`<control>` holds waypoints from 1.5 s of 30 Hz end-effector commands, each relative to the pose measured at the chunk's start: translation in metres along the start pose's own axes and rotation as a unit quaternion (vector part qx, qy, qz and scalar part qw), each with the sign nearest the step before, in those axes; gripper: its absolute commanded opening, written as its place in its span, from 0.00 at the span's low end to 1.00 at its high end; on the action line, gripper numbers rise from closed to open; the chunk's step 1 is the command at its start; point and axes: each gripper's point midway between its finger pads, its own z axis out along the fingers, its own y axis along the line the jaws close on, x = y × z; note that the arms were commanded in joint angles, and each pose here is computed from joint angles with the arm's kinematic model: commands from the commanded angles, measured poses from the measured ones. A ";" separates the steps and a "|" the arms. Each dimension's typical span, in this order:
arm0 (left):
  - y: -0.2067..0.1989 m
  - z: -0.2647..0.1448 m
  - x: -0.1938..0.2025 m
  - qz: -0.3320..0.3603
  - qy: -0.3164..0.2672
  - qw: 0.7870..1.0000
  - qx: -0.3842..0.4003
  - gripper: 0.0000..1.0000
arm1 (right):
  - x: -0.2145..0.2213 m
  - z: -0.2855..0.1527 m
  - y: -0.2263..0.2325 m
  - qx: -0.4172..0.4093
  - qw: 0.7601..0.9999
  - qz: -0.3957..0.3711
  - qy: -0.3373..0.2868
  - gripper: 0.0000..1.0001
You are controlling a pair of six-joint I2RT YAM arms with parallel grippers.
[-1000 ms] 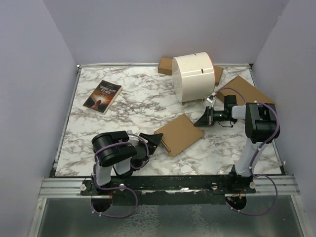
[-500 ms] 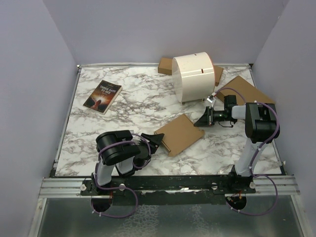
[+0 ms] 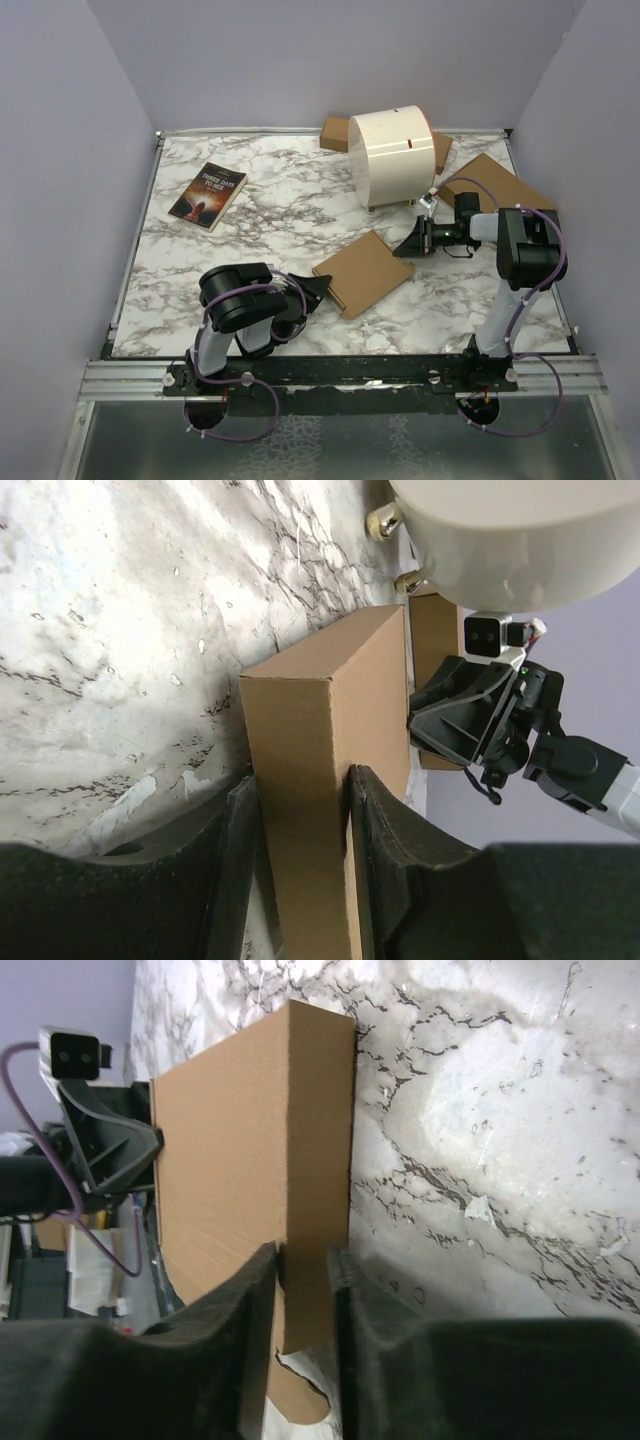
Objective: Fold the paper box
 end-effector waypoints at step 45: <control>-0.045 -0.036 -0.027 -0.033 0.030 0.992 -0.118 0.29 | -0.040 -0.052 0.223 -0.076 0.814 -0.575 -0.035 0.89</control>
